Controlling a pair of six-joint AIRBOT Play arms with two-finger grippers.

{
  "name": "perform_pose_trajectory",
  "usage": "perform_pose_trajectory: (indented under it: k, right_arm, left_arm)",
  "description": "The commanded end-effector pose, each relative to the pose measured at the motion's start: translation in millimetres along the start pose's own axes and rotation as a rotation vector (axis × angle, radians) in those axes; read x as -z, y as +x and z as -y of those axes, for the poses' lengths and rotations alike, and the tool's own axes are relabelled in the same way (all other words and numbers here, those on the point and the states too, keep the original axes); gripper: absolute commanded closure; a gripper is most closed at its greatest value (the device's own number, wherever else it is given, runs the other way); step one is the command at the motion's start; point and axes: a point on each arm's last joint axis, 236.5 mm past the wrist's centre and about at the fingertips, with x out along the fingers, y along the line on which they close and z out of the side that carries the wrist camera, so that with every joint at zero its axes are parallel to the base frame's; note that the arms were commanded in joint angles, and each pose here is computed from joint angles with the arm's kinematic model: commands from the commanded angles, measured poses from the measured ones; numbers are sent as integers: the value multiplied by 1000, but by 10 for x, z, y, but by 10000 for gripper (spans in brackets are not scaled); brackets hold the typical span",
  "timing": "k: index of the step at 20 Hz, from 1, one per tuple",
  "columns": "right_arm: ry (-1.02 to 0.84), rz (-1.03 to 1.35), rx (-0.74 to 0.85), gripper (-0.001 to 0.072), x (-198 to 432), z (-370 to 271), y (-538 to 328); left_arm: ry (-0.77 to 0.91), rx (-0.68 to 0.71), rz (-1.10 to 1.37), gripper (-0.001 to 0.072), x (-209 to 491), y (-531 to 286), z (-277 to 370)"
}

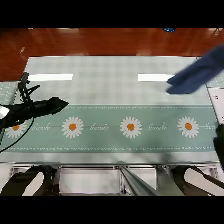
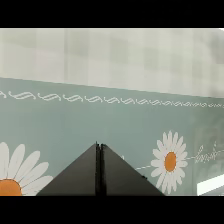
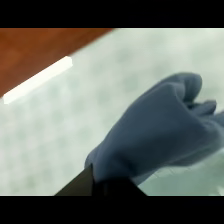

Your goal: Fold the shirts.

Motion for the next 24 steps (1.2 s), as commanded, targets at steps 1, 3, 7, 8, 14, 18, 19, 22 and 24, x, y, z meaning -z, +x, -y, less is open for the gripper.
perform_pose_trajectory:
  k: [1,3,7,8,14,18,19,22,24]
  right_arm:
    - [178,-92,212,694,462,744,-318]
    - [270,-131,340,694,818,1168,-437]
    - [523,-186,666,694,1626,2071,-972]
    - [561,-179,755,693,1799,2254,-1143]
    - [743,-301,1014,300,2709,2768,-1511]
    - [672,-180,948,388,2391,2863,-1335]
    - [635,-113,874,550,2166,2817,-1223]
    - [466,221,380,692,882,2075,-709]
    - [289,350,48,693,149,1130,-495]
  left_arm:
    - [-3,-4,32,689,-78,-2,-5]
    - [-2,-7,49,689,-123,-7,-9]
    - [-2,-8,53,688,-133,-8,-12]
    - [-2,-8,53,688,-133,-8,-12]
    - [2,-9,54,689,-135,-7,-14]
    - [63,-27,139,689,-428,-66,-3]
    - [72,-25,168,689,-615,-120,51]
    - [153,24,240,690,-1301,-338,468]
    - [249,90,249,690,-1676,-447,945]
